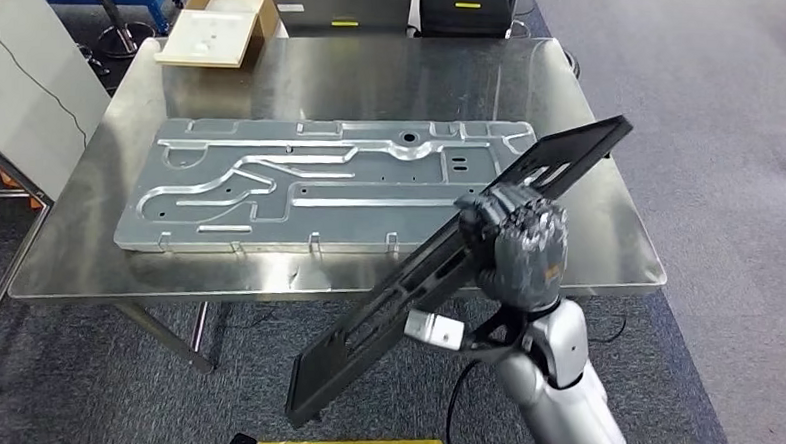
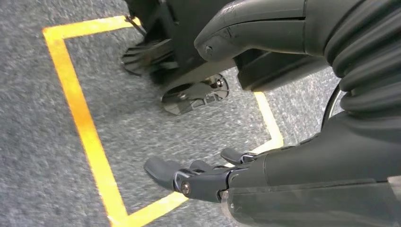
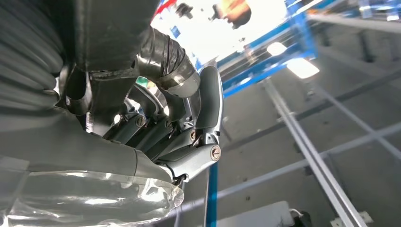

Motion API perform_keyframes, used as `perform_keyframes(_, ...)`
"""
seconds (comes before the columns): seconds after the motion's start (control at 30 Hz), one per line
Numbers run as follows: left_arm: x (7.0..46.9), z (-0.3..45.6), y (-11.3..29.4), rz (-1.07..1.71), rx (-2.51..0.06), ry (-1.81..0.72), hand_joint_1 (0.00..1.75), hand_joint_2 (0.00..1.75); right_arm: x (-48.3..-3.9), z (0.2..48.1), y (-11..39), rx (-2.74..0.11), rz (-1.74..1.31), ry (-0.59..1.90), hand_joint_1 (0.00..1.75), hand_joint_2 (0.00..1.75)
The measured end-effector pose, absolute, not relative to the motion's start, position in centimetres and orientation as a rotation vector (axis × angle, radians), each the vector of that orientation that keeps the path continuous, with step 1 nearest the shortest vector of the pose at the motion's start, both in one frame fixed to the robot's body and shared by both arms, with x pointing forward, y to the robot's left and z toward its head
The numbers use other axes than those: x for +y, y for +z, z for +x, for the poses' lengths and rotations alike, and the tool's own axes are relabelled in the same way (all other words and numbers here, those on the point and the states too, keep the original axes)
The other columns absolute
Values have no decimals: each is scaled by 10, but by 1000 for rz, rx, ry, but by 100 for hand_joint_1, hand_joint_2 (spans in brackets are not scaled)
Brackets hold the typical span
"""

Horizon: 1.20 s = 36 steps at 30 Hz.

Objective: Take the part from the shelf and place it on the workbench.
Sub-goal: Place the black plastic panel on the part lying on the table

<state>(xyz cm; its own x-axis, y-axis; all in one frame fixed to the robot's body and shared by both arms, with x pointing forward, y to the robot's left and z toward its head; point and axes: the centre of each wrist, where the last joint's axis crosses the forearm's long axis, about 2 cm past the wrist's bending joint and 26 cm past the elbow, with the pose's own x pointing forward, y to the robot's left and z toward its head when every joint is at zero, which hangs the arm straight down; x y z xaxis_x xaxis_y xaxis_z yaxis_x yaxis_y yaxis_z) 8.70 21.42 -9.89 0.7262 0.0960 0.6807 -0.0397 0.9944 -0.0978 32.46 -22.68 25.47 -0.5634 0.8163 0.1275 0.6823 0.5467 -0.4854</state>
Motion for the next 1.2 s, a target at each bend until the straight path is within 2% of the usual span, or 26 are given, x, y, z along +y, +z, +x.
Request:
perform_keyframes(0.23,214,83,-100,-82,-737,60,0,175,-270,370,280,-2344,-1386,590,175,175)
perform_keyframes(0.43,215,92,-98,-83,-757,49,0,175,-279,381,299,-2356,-1442,568,175,175)
perform_keyframes(0.7,213,84,-99,-88,-741,43,0,175,-287,384,290,-2309,-1447,599,175,175)
perform_keyframes(1.2,211,87,-98,-88,-690,45,0,175,-307,418,302,-2113,-1548,784,175,175)
